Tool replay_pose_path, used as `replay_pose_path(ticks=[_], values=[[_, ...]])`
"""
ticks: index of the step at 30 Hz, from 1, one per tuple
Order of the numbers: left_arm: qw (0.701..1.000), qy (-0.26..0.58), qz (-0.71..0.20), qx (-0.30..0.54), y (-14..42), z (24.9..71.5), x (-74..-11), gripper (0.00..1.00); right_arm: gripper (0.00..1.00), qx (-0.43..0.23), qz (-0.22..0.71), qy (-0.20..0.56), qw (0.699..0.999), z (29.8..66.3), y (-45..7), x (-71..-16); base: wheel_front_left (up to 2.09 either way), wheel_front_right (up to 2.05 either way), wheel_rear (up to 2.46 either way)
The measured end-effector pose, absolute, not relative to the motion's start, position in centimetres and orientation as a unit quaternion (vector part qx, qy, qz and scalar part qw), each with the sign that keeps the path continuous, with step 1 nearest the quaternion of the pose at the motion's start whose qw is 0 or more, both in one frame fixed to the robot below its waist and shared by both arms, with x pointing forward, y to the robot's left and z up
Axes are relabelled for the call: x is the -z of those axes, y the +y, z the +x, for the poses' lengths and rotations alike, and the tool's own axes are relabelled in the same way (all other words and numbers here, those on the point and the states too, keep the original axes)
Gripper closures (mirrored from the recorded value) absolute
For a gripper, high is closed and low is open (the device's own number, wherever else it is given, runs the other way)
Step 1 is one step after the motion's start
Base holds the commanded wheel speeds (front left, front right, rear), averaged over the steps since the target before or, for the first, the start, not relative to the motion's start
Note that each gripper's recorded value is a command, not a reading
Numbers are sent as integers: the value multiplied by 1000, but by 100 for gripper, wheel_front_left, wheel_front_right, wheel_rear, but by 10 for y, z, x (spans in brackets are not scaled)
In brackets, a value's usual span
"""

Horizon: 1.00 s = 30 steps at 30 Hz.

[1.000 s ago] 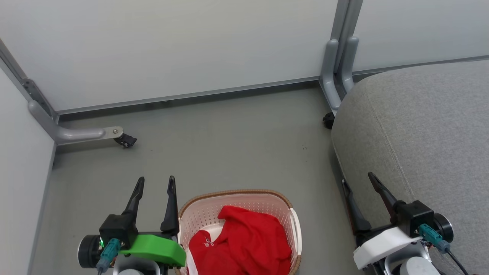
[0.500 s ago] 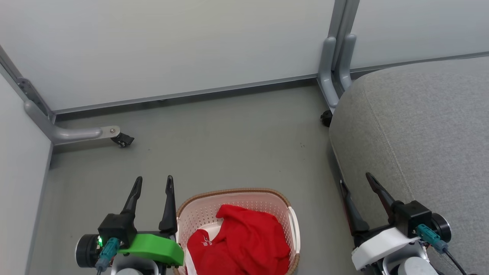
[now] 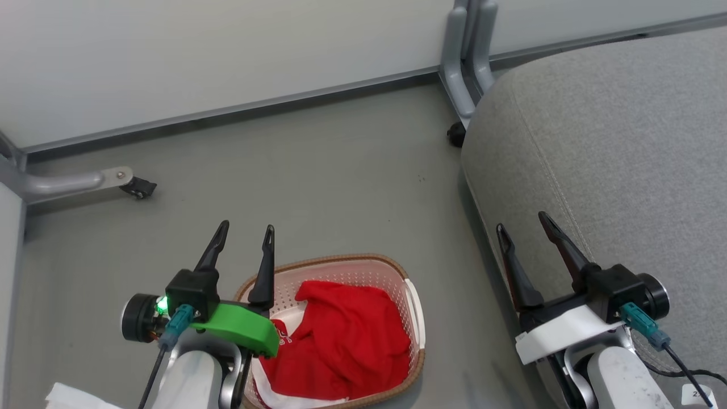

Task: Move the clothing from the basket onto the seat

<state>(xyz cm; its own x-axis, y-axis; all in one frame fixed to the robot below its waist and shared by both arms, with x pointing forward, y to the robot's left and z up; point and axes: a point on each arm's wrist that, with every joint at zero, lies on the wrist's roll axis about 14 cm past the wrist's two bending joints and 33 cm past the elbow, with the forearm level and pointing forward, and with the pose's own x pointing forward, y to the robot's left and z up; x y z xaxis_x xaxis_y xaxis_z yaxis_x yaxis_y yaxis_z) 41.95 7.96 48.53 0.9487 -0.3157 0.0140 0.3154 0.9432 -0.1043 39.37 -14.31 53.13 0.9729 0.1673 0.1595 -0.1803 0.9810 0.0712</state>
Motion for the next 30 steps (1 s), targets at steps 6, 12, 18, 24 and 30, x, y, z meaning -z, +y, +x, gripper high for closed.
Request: replay_pose_path(ticks=[6,12,18,24,30], values=[[975,37,-34,217,47,443,-458,0,0,-68,41,-80,994,406,-158,-532,0,0,0],[958,77,-11,276,14,462,-422,0,0,-49,36,-86,994,423,-174,-532,0,0,0],[936,117,17,332,-15,476,-378,0,0,-34,31,-77,996,442,-187,-521,0,0,0],[909,164,44,380,-34,483,-326,0,0,-30,25,-56,998,461,-192,-499,0,0,0],[875,212,74,428,-46,477,-271,0,0,-28,16,-28,999,476,-196,-471,0,0,0]])
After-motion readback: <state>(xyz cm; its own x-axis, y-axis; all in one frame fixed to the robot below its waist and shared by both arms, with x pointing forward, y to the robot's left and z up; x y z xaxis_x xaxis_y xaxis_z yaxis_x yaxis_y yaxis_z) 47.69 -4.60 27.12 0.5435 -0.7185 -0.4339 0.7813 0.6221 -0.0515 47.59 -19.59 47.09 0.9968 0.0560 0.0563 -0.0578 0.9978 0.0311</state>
